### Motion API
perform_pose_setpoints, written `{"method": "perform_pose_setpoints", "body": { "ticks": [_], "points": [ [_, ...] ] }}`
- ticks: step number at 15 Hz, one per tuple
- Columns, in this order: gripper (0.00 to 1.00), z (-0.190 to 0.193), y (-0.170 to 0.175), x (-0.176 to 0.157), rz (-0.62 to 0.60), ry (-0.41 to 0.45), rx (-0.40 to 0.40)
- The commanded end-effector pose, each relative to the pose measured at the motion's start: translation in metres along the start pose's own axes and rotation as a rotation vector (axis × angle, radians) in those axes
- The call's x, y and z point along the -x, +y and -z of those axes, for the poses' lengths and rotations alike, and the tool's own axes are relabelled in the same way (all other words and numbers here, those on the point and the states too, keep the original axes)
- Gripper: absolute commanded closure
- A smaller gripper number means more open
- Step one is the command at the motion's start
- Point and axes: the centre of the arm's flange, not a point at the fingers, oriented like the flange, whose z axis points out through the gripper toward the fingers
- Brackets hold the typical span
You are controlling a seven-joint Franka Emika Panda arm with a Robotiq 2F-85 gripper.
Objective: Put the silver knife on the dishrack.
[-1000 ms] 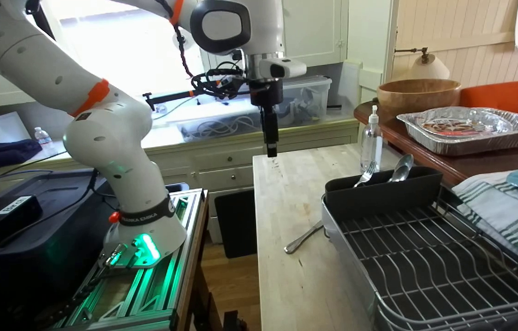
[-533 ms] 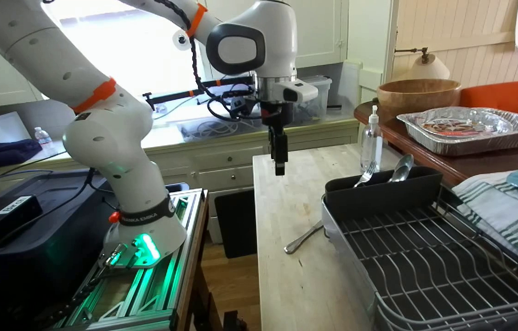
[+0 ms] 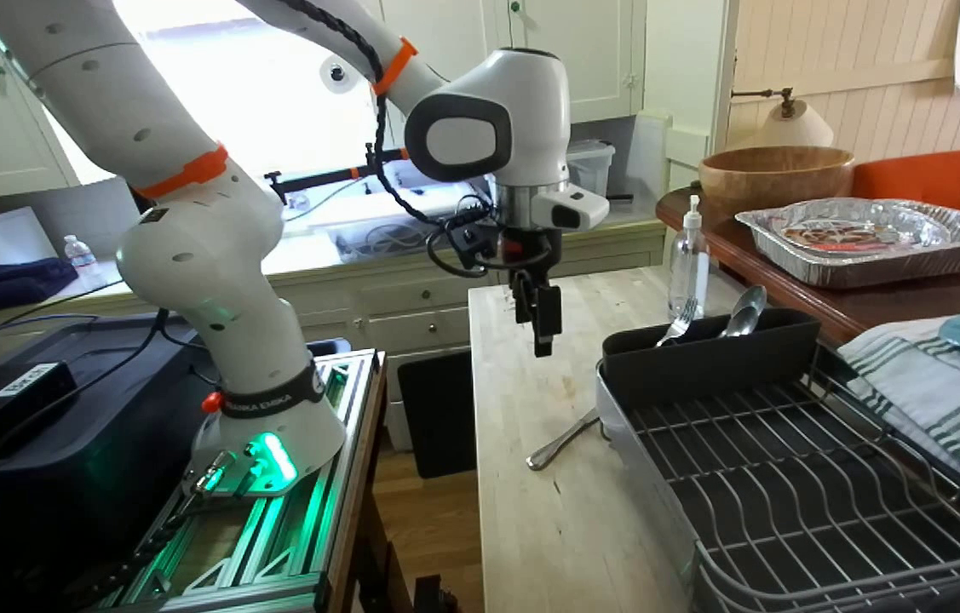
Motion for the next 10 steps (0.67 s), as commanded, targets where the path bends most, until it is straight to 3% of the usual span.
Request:
{"method": "perform_pose_setpoints", "body": {
  "ticks": [1,10],
  "points": [
    [0.0,-0.034,0.008,-0.002,0.059,-0.005,0.001],
    [0.0,-0.083,0.009,-0.004,0.094,-0.038,0.017]
  ]
}}
